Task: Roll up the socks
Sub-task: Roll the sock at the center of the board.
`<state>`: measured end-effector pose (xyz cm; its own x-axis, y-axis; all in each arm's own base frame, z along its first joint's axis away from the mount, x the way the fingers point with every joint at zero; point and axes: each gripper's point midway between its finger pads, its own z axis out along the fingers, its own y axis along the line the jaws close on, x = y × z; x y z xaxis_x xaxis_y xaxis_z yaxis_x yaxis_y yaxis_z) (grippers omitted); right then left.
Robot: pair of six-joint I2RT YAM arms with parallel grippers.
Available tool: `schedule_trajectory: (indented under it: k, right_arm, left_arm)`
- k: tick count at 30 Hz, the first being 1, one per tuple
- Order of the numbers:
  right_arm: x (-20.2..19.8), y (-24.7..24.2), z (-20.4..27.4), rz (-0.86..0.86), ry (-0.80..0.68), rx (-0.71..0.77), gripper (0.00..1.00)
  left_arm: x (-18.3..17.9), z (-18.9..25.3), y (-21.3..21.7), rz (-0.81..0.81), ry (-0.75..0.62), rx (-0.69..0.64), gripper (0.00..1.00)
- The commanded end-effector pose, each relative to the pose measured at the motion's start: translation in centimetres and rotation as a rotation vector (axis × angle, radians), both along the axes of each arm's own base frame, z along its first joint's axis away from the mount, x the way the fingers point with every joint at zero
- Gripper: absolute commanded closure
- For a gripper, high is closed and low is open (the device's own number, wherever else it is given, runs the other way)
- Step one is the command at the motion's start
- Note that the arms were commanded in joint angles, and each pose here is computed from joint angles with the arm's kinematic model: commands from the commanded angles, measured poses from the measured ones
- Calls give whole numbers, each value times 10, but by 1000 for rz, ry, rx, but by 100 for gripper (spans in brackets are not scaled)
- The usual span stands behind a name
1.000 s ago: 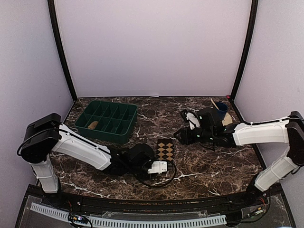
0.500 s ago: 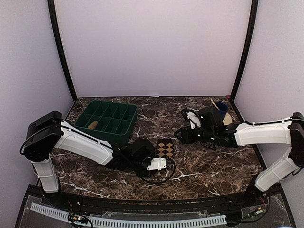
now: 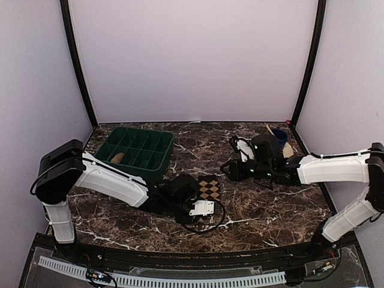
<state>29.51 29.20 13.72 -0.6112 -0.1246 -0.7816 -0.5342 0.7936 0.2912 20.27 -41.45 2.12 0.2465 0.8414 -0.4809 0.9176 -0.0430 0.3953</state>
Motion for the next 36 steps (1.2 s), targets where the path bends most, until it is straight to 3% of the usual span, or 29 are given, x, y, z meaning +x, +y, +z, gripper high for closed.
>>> schedule_trajectory:
  k: [1, 6, 21, 36]
  right_arm:
    - [-2, 0, 9, 7, -32, 1, 48]
    - [-5, -1, 7, 15, -24, -2, 48]
    - [-36, -20, -5, 29, -26, -65, 48]
    - [-96, 3, -22, 166, -58, -142, 47]
  left_arm:
    - [-14, -22, 15, -25, 95, 98, 100]
    - [-21, -17, 12, -20, 222, 118, 100]
    - [-21, 24, 7, 89, 853, 48, 100]
    - [-13, 43, 4, 113, 1206, -48, 100]
